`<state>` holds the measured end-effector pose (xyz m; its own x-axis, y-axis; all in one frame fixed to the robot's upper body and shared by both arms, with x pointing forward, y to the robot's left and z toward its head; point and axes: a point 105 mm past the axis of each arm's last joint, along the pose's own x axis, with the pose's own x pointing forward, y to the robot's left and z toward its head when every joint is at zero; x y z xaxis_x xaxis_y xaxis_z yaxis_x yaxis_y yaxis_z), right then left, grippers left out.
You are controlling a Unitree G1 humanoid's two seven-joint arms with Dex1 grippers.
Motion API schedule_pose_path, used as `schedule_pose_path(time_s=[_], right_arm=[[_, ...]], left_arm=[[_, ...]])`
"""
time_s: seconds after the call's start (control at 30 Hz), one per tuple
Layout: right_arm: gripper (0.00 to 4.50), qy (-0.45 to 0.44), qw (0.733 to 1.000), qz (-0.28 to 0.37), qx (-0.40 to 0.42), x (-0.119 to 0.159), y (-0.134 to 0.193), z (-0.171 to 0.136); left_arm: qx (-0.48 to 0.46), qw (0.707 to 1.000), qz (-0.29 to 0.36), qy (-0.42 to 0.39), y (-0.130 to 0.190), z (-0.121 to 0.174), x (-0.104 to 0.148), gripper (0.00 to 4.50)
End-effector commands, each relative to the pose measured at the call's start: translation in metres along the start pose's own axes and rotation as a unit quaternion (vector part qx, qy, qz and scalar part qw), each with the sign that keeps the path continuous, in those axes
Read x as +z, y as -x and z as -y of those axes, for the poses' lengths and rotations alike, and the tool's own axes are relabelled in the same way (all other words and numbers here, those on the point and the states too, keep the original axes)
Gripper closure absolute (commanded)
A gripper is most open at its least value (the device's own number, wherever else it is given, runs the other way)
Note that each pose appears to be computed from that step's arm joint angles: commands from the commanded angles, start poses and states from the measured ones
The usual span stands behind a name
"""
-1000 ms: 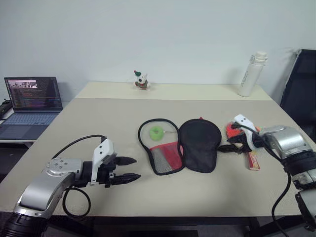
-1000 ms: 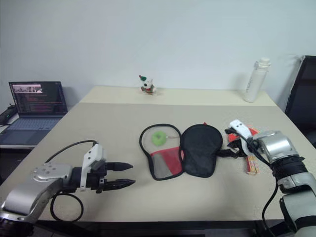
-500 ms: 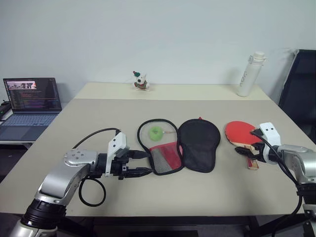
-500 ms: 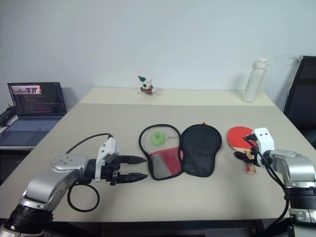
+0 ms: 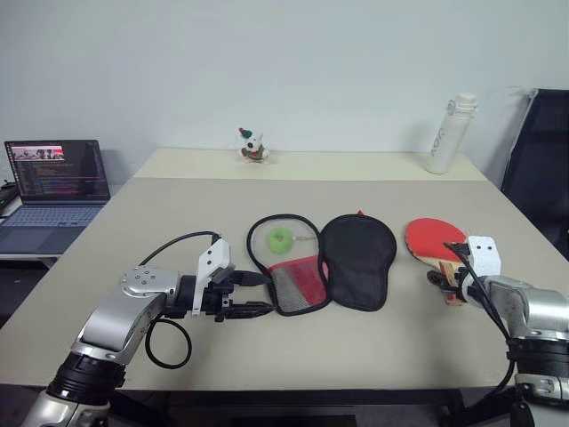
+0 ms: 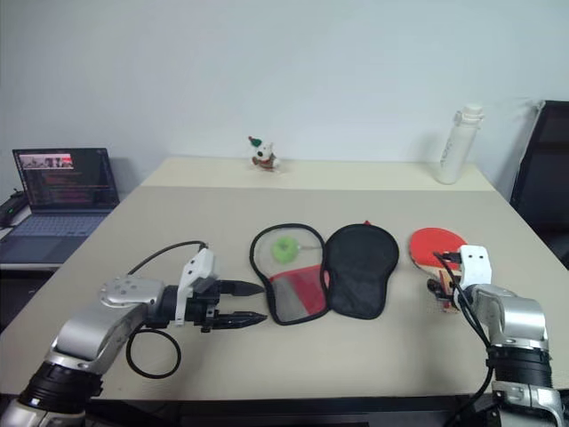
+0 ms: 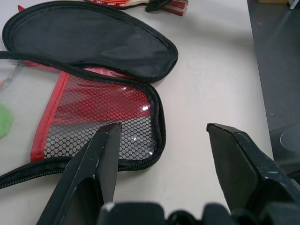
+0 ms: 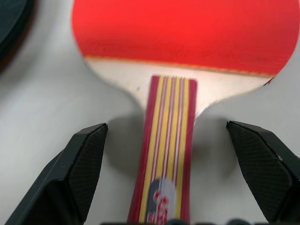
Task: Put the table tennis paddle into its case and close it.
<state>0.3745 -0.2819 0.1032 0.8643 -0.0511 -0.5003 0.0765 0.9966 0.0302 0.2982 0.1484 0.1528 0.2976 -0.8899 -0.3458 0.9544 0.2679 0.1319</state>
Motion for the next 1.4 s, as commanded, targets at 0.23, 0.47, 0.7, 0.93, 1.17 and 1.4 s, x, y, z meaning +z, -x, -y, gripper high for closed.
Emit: schedule_pose_path(time_s=[0.23,0.47,0.7,0.93,1.17,1.4], right_arm=[[0.93,0.008,1.0,0.008,-0.013,-0.001,-0.018,-0.002],[2.89,-0.007,0.999,0.041,0.007,0.013,-0.019,-0.009],[3.32,-0.025,0.993,0.107,0.047,0.063,0.005,-0.015],[3.32,-0.052,0.982,0.142,0.114,0.095,0.039,-0.072],[3.32,-0.096,0.975,0.098,0.177,0.074,0.051,-0.146],[3.32,-0.117,0.973,0.054,0.19,0.044,0.053,-0.188]], left_arm=[[0.016,1.0,0.006,-0.02,0.005,-0.001,0.007,1.34],[0.026,1.0,0.004,-0.015,0.009,0.0,0.005,1.34],[0.042,0.999,0.003,-0.002,0.017,0.002,0.001,1.34],[0.048,0.999,0.002,0.006,0.022,0.005,-0.001,1.34],[0.044,0.999,0.002,-0.002,0.022,0.004,0.004,1.34],[0.056,0.998,0.001,-0.017,0.032,-0.005,0.011,1.34]])
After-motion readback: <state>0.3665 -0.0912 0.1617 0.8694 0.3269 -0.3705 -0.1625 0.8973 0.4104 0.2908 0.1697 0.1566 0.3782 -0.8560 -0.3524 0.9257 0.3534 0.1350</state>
